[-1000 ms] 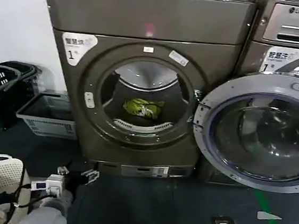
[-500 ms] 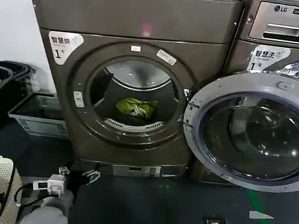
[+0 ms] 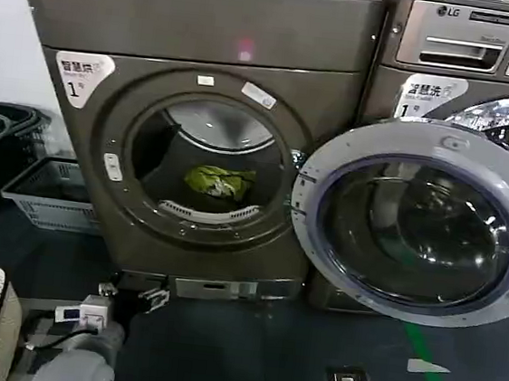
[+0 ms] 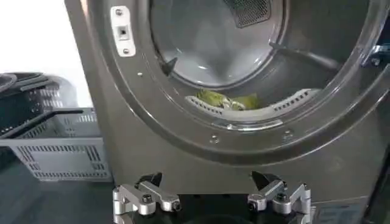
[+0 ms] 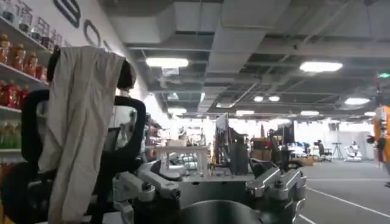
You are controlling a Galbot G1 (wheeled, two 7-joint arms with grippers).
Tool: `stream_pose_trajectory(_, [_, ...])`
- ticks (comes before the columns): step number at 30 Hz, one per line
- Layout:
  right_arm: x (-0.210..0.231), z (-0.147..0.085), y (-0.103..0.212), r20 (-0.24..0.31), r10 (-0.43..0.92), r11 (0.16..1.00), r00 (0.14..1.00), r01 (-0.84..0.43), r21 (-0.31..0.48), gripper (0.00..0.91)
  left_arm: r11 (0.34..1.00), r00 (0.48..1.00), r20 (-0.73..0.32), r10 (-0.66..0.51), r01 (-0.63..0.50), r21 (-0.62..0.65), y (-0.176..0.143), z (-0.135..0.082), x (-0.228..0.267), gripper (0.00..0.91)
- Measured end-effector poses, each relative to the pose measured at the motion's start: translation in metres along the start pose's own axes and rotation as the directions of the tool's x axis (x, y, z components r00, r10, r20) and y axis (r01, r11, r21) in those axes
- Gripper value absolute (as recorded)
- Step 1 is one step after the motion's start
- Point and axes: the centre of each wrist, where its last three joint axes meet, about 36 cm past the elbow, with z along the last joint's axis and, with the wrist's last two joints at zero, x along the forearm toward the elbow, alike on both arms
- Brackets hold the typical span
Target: Grasp the clothes from the dryer.
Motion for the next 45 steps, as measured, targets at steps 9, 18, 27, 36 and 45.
stream_pose_trajectory(9, [-0.0005, -0.0015, -0.0012, 0.012, 0.018, 1.000, 1.000, -0.018, -0.005, 0.907, 1.000, 1.000, 0.010, -0.005, 0.005, -0.001, 0.0009, -0.0029, 0.0016, 0.907])
stream_pose_trajectory(18, [0.0012, -0.0010, -0.0038, 0.026, 0.036, 0.999, 0.999, -0.035, -0.028, 0.907, 1.000, 1.000, 0.018, -0.013, 0.013, 0.001, 0.0013, -0.0051, 0.0023, 0.907])
stream_pose_trajectory(27, [0.0025, 0.0018, -0.0047, 0.030, 0.045, 0.998, 0.999, -0.044, -0.033, 0.907, 1.000, 1.000, 0.018, -0.014, 0.014, 0.004, 0.0009, -0.0050, 0.0027, 0.907])
stream_pose_trajectory(36, [0.0028, 0.0045, -0.0039, 0.027, 0.048, 0.998, 0.998, -0.047, -0.037, 0.907, 1.000, 1.000, 0.011, -0.016, 0.016, 0.009, 0.0005, -0.0030, 0.0020, 0.907])
stream_pose_trajectory(45, [0.0027, 0.0047, -0.0020, 0.027, 0.043, 0.998, 0.999, -0.042, -0.036, 0.907, 1.000, 1.000, 0.017, -0.017, 0.017, 0.006, 0.0013, -0.0047, 0.0015, 0.907])
